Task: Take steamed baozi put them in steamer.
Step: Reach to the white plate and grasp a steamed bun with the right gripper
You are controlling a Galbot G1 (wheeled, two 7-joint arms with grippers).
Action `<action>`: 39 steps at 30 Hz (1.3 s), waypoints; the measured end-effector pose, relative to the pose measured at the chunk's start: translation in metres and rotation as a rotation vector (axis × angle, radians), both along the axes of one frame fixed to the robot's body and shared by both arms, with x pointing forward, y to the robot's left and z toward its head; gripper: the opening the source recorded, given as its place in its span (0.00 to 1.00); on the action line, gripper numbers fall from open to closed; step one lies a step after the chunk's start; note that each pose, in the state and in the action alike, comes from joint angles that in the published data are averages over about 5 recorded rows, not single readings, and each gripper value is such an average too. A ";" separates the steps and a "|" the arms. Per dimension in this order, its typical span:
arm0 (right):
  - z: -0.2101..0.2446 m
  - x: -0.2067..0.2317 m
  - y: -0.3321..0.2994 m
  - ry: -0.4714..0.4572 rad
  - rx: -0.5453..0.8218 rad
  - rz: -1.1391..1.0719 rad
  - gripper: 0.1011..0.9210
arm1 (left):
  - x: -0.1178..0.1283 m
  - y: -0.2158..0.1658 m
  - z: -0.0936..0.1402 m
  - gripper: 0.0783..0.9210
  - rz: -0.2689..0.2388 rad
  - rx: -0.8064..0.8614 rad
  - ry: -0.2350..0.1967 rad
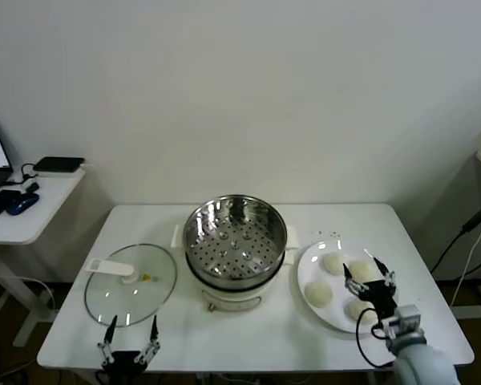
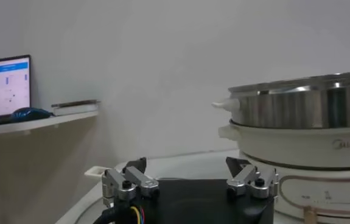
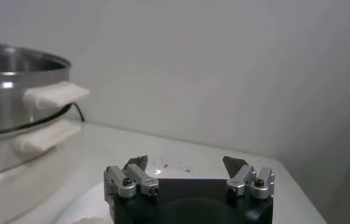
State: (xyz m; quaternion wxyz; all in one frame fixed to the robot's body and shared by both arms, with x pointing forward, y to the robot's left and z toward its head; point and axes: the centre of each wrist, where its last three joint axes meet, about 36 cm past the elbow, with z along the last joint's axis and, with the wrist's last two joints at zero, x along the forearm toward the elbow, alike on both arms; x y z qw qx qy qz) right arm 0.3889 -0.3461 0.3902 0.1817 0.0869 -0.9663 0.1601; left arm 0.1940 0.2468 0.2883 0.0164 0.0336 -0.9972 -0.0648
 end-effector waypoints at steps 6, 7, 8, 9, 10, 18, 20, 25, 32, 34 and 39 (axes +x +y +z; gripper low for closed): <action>0.030 0.037 -0.016 0.124 -0.146 0.117 0.88 | 0.001 -0.002 -0.003 0.88 -0.014 0.007 -0.004; 0.036 0.043 -0.019 0.143 -0.169 0.136 0.88 | 0.002 -0.002 -0.004 0.88 -0.016 0.009 -0.005; 0.041 0.048 -0.023 0.161 -0.192 0.155 0.88 | 0.002 -0.002 -0.004 0.88 -0.018 0.011 -0.005; 0.047 0.053 -0.027 0.180 -0.214 0.176 0.88 | 0.002 -0.002 -0.005 0.88 -0.020 0.013 -0.006; 0.052 0.058 -0.030 0.199 -0.236 0.196 0.88 | 0.002 -0.002 -0.005 0.88 -0.022 0.014 -0.006; 0.091 0.094 -0.051 0.353 -0.385 0.366 0.88 | 0.005 -0.004 -0.010 0.88 -0.041 0.026 -0.006; 0.098 0.103 -0.053 0.389 -0.416 0.412 0.88 | 0.004 -0.004 -0.011 0.88 -0.047 0.028 -0.003; 0.111 0.127 -0.054 0.471 -0.479 0.527 0.88 | 0.003 -0.004 -0.015 0.88 -0.056 0.038 0.003; 0.118 0.164 -0.056 0.574 -0.569 0.697 0.88 | 0.000 -0.004 -0.016 0.88 -0.065 0.049 0.006; 0.120 0.175 -0.056 0.599 -0.591 0.743 0.88 | -0.001 -0.004 -0.016 0.88 -0.066 0.050 0.008; 0.124 0.203 -0.055 0.651 -0.641 0.835 0.88 | -0.002 -0.004 -0.018 0.88 -0.065 0.050 0.011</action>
